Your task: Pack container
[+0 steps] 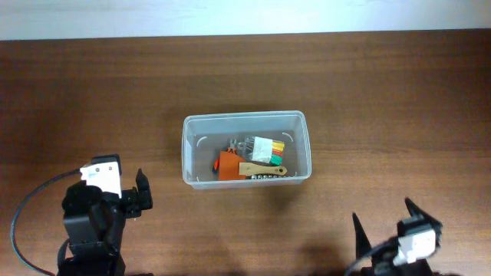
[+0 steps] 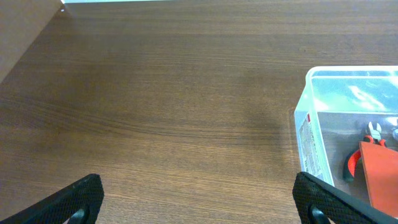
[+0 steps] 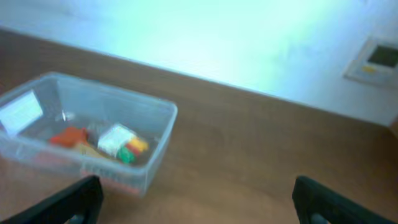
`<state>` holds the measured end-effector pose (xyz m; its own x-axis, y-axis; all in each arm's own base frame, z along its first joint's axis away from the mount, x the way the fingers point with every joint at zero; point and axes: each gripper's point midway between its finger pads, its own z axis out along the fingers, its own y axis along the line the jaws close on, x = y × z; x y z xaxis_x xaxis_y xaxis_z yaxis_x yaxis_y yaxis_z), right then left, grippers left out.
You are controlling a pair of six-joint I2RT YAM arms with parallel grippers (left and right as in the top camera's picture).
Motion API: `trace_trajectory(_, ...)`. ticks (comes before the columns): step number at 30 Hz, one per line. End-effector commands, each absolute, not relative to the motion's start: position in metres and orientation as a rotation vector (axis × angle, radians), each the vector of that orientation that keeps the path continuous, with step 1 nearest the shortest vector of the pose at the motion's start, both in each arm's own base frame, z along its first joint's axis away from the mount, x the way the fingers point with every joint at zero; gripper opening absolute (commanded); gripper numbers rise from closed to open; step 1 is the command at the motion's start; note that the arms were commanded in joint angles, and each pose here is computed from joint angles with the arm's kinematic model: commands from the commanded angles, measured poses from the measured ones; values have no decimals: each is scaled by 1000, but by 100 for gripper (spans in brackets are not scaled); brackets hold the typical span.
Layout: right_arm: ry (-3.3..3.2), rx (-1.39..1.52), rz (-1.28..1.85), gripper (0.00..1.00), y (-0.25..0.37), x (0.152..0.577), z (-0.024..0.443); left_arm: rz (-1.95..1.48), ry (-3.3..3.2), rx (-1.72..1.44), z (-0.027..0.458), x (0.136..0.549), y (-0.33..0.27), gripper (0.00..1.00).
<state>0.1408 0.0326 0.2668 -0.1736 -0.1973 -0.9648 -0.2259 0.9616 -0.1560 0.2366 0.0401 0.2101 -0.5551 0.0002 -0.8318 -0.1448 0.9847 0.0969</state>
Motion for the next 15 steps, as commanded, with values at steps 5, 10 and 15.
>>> trace_trajectory(5, 1597, -276, 6, 99, 30, 200, 255, 198, 2155, -117, 208, 236, 42, 99)
trace_trajectory(10, 1500, -176, -95, 99, 12, 227, 242, 198, 2155, -117, 208, 236, 42, 99)
trace_trajectory(15, 1508, -124, -143, 99, 3, 240, 212, 198, 2155, -117, 208, 236, 42, 99)
